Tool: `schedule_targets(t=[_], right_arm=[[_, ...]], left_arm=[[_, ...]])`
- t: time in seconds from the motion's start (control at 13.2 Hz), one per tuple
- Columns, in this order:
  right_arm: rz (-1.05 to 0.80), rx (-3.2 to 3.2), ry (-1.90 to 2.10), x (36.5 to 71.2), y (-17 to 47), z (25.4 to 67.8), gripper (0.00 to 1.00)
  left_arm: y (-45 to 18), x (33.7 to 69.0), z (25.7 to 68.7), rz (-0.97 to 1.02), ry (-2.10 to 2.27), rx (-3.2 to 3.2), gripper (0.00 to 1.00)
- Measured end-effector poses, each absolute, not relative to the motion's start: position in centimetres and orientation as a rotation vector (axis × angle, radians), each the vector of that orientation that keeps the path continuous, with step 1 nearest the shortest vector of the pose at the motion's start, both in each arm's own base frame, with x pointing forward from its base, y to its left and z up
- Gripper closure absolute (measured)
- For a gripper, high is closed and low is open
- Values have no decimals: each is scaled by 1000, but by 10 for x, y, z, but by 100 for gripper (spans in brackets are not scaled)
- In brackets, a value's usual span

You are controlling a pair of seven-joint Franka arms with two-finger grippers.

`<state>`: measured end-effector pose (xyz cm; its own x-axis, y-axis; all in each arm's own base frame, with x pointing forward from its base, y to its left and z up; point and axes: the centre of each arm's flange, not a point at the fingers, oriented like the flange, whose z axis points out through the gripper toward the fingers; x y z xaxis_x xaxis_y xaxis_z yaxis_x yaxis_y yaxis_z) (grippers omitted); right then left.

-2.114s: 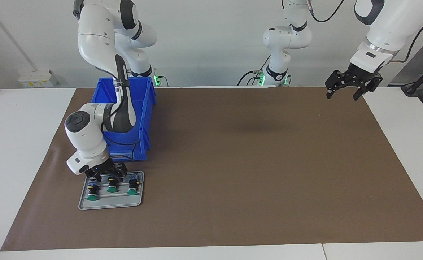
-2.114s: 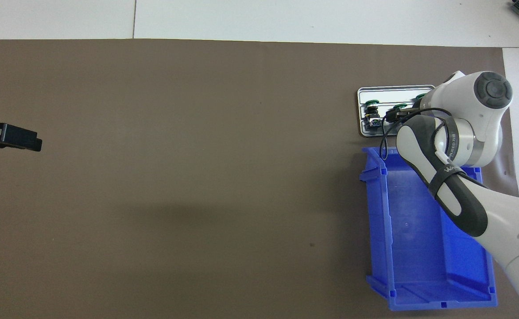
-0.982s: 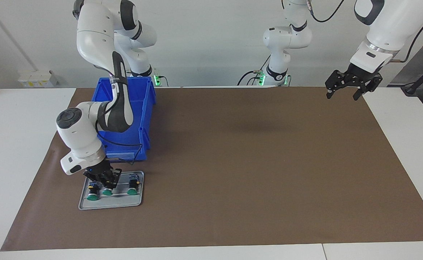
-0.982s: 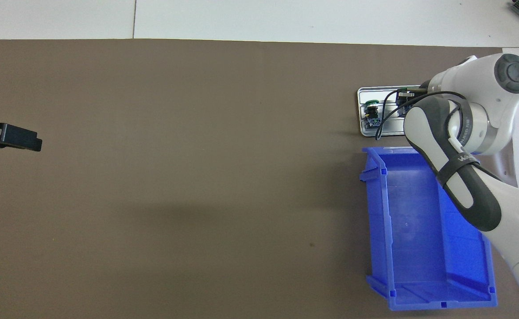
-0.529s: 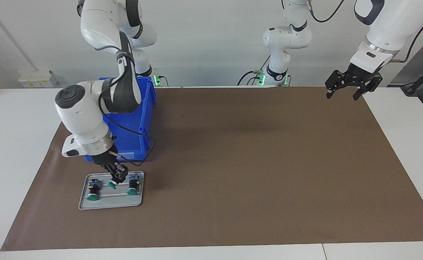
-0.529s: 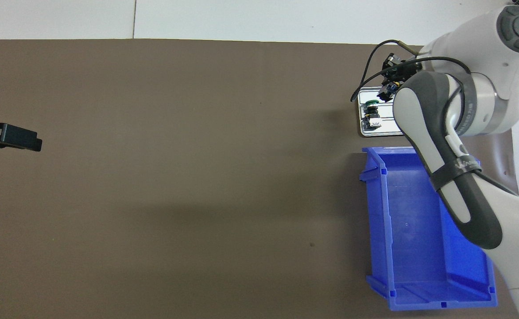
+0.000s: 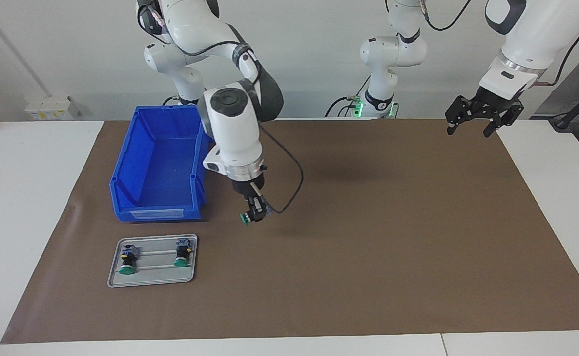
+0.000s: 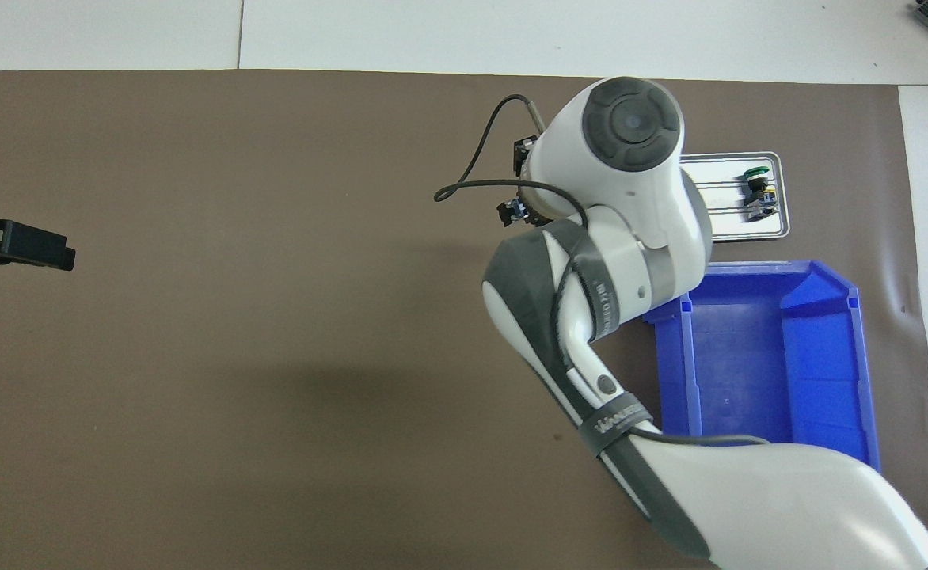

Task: Place and press button with both arms
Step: 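Carry the button with the right gripper to mid-table and release it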

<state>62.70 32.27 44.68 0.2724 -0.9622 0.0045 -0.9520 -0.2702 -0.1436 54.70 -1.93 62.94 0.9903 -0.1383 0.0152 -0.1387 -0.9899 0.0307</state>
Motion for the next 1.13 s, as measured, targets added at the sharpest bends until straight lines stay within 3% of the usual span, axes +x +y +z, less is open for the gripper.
schedule_targets(t=[0.53,1.13], right_arm=[[-278,-2295,2103,534,464,344,68],[-277,-2244,2170,515,472,304,68]], left_arm=[[-19,547,629,20,-216,3102,0],[-19,547,629,20,-216,3102,0]])
